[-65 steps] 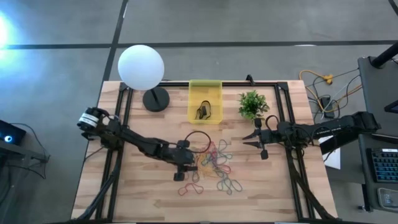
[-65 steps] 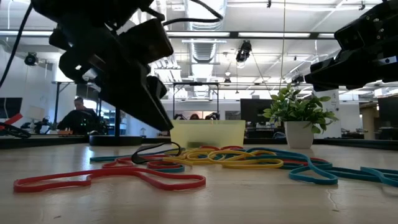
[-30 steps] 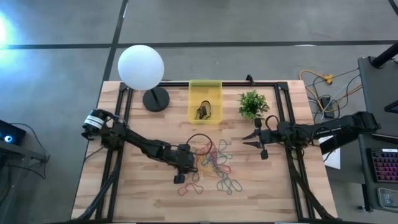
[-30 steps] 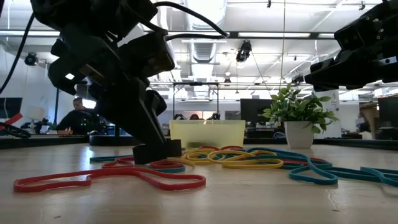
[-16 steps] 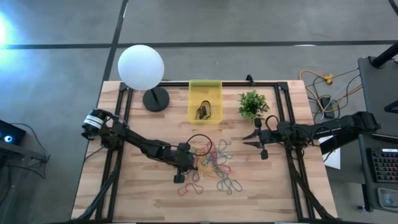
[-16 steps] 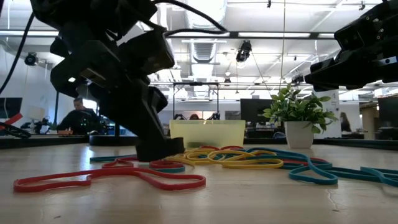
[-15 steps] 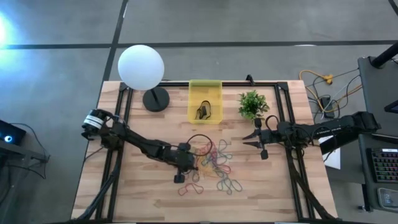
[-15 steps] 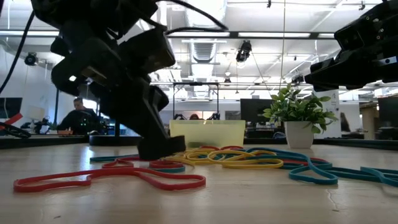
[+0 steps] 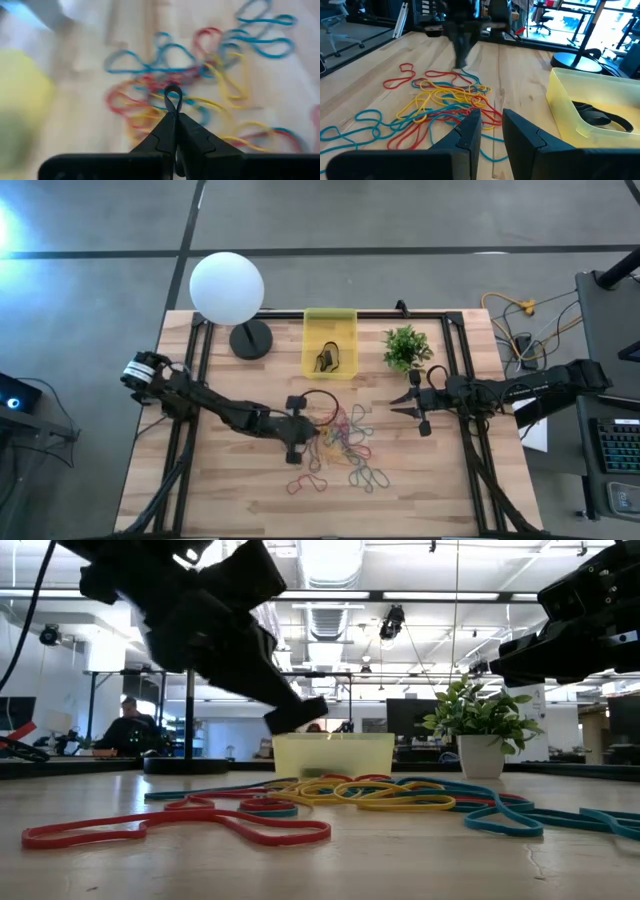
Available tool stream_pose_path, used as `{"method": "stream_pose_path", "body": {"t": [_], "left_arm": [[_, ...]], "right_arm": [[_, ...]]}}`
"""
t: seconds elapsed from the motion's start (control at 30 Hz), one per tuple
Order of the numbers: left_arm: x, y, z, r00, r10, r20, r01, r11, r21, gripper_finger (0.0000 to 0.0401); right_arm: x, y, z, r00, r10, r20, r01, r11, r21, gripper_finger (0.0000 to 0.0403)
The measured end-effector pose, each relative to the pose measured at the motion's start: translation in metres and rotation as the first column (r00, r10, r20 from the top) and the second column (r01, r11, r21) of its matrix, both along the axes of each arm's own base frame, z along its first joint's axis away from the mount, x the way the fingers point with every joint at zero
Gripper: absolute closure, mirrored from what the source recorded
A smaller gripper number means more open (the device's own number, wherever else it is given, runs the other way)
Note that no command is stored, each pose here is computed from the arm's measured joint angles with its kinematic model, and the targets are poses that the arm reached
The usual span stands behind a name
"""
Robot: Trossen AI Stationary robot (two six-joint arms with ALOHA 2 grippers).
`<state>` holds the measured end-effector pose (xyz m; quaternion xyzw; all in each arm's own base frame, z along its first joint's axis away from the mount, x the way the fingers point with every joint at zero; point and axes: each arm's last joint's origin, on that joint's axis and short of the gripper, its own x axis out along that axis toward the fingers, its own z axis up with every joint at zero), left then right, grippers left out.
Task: Pick and place rubber bands into bin
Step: Put the black rubber band into the yellow bin
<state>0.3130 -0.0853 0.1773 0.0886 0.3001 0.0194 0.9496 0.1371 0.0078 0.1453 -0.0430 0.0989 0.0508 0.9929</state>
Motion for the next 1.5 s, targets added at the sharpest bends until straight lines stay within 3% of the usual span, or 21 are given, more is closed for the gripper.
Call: {"method": "stream_pose_path", "body": {"t": [0.43,0.8,1.1,1.5], "left_arm": [[0.013,0.066,0.015,0.978,0.182,0.103,-0.195,0.97,0.143,0.0401],[0.014,0.127,0.019,0.93,0.335,0.154,-0.356,0.923,0.144,0.0401],[0.01,0.152,0.019,0.902,0.403,0.153,-0.423,0.895,0.14,0.0401],[0.015,0.166,0.018,0.892,0.4,0.213,-0.427,0.898,0.103,0.0401]], "right_arm": [[0.0,0.0,0.0,1.0,0.0,0.0,0.0,1.0,0.0,0.0335],[0.0,0.0,0.0,1.0,0.001,0.0,-0.001,1.0,0.0,0.0335],[0.0,0.0,0.0,1.0,0.001,0.001,-0.001,1.0,-0.003,0.0335],[0.0,0.0,0.001,1.0,0.0,0.007,0.0,1.0,-0.001,0.0335]]}}
